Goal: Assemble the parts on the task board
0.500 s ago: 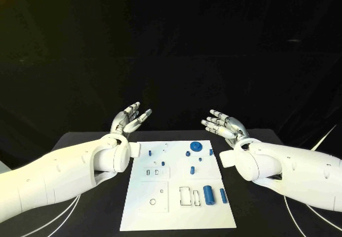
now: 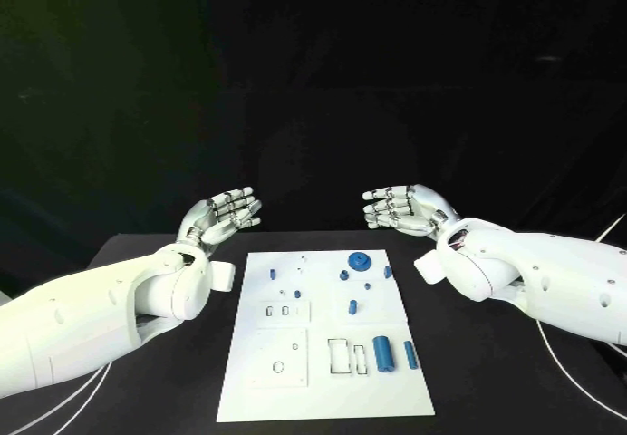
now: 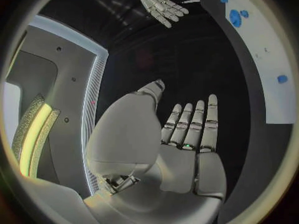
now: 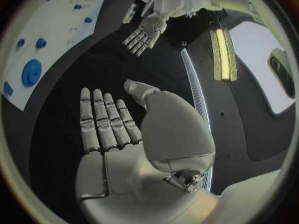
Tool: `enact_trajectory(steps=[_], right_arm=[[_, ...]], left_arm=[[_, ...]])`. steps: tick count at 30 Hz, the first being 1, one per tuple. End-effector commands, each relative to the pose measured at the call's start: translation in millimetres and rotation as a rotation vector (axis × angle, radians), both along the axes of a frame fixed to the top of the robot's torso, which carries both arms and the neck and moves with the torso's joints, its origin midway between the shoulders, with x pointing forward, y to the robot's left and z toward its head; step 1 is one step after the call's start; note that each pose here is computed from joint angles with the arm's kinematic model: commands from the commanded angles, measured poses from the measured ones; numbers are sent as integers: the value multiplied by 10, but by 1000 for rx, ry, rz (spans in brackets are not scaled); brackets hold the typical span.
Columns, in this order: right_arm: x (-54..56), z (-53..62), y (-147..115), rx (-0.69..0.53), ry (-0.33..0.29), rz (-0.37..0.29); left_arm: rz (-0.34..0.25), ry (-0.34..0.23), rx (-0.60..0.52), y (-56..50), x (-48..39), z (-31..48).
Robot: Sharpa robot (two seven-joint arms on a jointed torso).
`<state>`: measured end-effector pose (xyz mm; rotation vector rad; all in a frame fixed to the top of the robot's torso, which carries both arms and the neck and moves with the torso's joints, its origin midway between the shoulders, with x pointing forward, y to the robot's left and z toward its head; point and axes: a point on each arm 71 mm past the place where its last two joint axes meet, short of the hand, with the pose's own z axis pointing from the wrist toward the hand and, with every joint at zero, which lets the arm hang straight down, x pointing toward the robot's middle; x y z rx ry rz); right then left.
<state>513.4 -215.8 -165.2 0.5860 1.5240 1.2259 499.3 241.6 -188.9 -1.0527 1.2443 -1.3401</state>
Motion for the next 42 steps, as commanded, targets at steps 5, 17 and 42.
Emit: enact_trajectory(steps=[5, 17, 42], right_arm=[[0, 80, 99, -420, -241, 113], [43, 174, 192, -809, -338, 158], [58, 54, 453, -1107, -411, 171]], left_arm=[[-136, -23, 15, -137, -108, 108], [-222, -14, 17, -170, -312, 235], [-336, -5, -11, -310, -578, 421]])
